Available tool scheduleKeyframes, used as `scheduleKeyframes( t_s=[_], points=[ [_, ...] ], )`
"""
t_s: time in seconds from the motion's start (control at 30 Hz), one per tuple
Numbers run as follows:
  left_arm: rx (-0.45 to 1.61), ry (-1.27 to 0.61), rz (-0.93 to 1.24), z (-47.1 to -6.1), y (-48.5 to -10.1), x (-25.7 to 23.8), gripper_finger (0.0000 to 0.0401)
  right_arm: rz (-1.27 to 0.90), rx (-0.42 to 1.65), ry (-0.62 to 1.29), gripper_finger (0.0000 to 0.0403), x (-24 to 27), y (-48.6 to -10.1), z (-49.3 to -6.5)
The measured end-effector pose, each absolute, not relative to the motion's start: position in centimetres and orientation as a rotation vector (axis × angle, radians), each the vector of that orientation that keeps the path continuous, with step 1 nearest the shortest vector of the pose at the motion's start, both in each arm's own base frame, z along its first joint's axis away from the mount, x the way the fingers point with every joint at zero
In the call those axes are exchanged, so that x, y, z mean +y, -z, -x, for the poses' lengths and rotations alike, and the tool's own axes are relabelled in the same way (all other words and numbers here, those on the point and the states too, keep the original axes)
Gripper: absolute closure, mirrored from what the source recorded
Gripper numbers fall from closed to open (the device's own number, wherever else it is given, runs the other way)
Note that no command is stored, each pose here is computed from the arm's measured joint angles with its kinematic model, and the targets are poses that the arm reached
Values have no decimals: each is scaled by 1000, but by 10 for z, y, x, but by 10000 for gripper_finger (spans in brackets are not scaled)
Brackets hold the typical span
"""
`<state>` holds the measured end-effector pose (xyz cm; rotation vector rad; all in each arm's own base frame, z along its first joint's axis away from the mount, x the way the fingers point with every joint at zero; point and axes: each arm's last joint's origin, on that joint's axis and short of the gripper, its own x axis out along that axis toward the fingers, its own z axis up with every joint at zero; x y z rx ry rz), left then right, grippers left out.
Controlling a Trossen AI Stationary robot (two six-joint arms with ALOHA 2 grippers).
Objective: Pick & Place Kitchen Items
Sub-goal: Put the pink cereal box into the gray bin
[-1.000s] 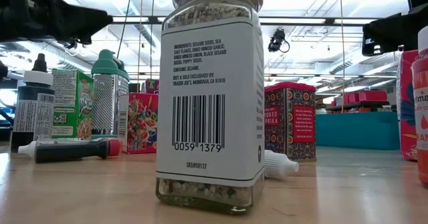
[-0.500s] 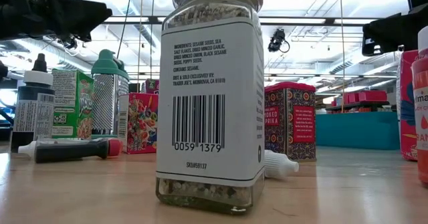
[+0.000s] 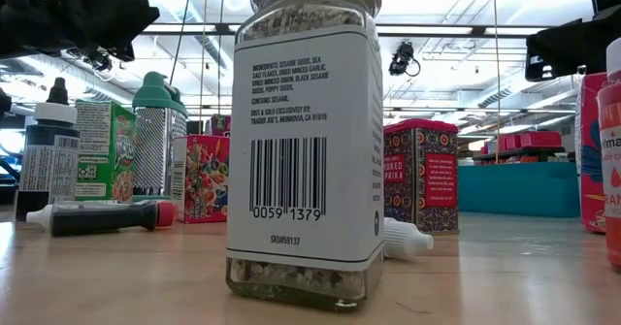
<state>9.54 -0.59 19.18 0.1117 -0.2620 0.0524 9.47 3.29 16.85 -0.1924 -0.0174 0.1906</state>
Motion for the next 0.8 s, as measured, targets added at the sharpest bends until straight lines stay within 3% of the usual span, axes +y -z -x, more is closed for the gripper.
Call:
scheduleKeyframes(
  t_s=[0.8],
  points=[
    [-258,-49,-53,-95,-191,-6,271,192,-17,-191,344,33,-168,-95]
  ],
)
